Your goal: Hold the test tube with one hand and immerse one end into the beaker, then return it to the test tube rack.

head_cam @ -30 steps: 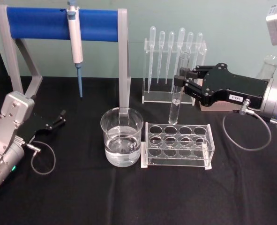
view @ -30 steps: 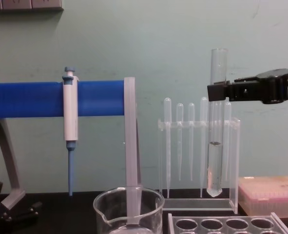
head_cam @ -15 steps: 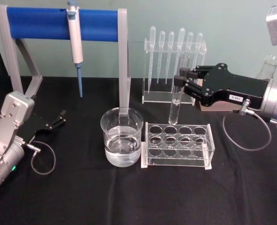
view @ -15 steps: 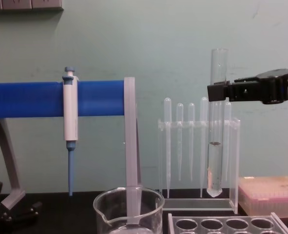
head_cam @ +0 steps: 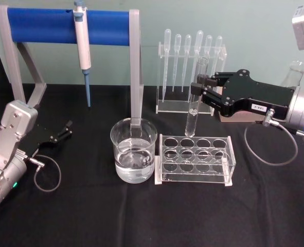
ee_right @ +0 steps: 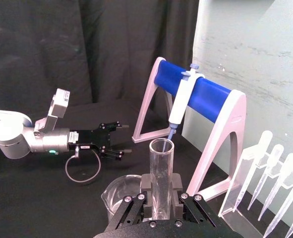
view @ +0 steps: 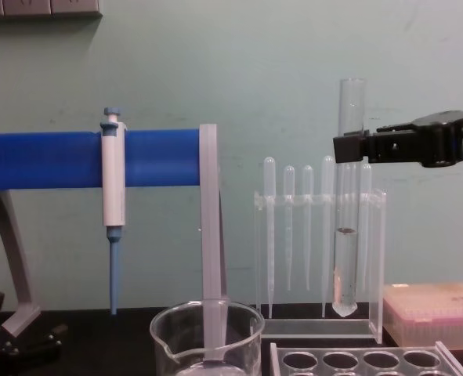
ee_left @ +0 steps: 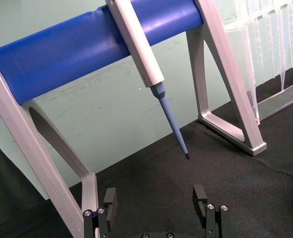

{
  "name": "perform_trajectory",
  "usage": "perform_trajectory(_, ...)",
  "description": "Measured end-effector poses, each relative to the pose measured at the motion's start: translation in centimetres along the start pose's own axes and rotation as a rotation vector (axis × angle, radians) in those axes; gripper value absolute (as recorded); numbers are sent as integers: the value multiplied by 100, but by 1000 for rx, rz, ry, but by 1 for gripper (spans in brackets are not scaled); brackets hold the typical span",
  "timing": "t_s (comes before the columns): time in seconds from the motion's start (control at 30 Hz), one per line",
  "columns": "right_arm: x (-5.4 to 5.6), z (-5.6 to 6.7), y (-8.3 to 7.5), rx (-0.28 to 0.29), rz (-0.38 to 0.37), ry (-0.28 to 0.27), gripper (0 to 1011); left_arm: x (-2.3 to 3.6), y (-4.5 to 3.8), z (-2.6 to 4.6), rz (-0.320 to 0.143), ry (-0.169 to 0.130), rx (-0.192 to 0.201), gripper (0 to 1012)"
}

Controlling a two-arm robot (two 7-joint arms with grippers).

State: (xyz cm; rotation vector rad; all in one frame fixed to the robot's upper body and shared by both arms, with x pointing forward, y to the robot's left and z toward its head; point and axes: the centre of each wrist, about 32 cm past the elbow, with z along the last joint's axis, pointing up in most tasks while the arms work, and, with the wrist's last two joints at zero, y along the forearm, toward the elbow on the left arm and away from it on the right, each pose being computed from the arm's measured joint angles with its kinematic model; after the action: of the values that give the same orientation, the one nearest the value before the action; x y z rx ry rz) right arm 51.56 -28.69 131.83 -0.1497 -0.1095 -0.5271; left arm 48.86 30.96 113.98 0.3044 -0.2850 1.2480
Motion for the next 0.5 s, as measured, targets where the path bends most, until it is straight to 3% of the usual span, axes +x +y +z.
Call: perform_trajectory(0.5, 0, 0, 0, 0, 0, 0, 222, 0, 0, 0, 0, 0, 0, 1000)
